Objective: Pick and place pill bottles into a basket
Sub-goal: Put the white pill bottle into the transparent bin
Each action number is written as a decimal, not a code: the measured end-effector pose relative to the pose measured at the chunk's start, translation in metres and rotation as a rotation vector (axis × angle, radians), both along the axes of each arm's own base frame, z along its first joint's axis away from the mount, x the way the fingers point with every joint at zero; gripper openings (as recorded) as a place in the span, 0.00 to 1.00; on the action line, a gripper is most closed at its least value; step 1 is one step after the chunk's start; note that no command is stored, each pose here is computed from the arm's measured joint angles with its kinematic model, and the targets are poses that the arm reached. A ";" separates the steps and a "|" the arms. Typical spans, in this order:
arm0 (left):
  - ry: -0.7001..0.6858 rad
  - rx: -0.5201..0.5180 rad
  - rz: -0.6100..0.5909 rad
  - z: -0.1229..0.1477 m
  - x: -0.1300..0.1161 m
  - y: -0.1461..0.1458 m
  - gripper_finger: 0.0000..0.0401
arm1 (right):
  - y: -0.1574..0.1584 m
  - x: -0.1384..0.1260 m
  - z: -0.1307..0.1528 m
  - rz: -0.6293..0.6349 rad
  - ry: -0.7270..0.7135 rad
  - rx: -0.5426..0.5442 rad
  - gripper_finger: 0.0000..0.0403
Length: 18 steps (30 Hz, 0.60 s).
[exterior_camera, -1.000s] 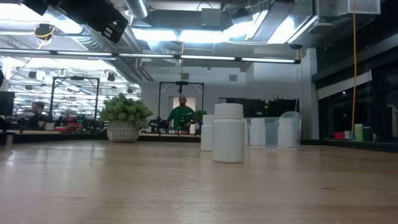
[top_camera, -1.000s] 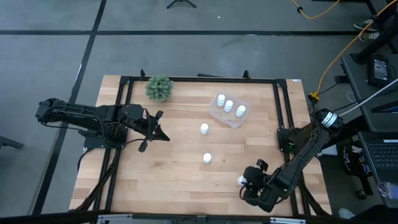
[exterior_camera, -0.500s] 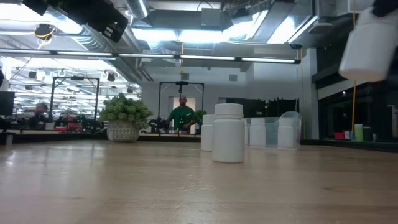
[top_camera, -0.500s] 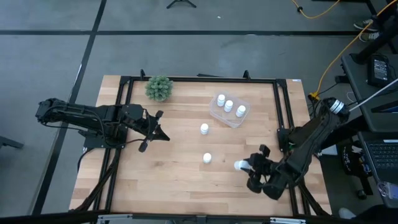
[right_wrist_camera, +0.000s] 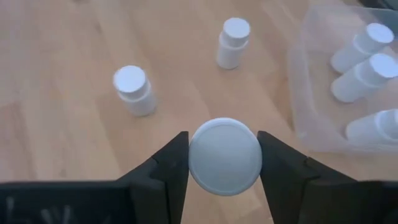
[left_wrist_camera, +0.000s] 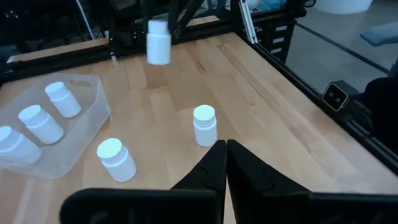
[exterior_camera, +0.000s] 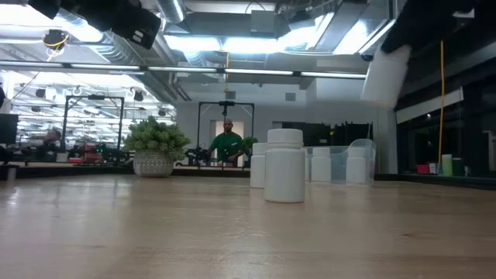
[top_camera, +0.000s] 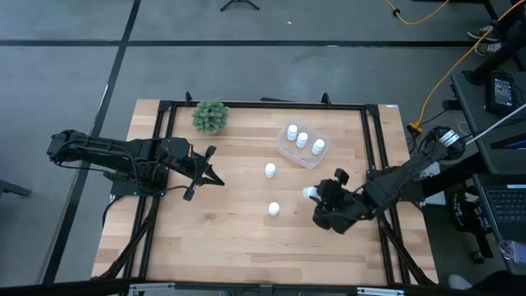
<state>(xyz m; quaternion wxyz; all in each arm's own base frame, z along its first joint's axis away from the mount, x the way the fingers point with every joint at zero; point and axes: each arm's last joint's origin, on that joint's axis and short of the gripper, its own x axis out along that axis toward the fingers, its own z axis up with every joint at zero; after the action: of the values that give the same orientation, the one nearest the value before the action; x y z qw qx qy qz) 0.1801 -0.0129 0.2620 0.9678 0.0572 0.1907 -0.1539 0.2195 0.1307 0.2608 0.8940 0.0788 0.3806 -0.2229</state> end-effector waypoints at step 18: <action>-0.015 0.060 -0.026 0.000 0.000 0.000 0.01 | -0.101 0.017 0.026 0.090 0.043 -0.051 0.39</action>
<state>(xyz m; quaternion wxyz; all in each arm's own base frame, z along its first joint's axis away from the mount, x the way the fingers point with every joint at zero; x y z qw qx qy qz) 0.1801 -0.0128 0.2618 0.9650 0.0899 0.1870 -0.1604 0.2368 0.0293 0.2868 0.8965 0.0338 0.3971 -0.1935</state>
